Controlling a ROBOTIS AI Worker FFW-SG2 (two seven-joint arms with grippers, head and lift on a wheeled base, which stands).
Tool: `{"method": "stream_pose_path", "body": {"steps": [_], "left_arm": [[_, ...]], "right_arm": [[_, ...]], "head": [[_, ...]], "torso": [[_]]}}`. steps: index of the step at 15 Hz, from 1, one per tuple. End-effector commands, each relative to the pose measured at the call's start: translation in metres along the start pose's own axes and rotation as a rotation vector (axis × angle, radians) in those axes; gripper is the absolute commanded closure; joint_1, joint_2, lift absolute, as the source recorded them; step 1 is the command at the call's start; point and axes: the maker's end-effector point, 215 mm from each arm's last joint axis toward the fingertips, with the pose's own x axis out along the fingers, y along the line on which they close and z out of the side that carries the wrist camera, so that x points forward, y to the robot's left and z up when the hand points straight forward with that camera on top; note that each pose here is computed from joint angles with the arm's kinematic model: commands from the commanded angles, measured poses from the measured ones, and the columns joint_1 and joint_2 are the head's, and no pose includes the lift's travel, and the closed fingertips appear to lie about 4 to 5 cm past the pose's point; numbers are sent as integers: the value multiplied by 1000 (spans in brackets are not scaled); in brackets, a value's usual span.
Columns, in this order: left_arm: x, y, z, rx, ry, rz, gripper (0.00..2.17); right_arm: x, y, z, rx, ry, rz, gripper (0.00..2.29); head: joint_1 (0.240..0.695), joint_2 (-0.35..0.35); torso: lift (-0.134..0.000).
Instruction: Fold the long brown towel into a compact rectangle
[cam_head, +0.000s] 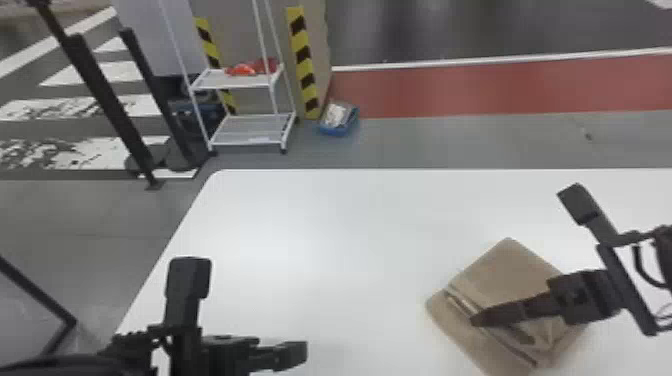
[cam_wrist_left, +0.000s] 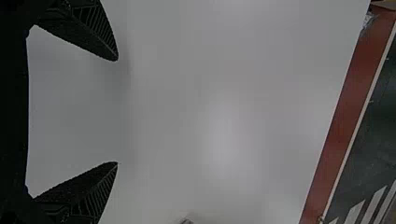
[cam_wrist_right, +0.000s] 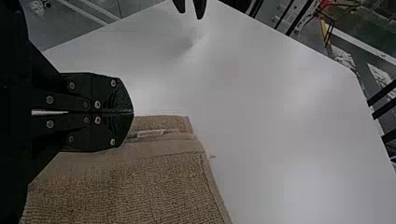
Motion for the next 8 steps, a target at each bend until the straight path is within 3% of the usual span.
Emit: {"method": "stream_pose_path", "body": {"steps": [1, 5, 8], "left_arm": [[1, -2, 0, 3, 3, -2, 87], [3, -6, 3, 11, 0, -8, 87], [4, -7, 2, 15, 4, -7, 87]], "right_arm": [[-15, -4, -12, -5, 6, -9, 1301], [-27, -17, -35, 14, 48, -24, 1305], [-28, -34, -45, 19, 71, -94, 1305]], "head": [[695, 190], [695, 149], [695, 117]], "torso": [[-124], [-124], [-124]]}}
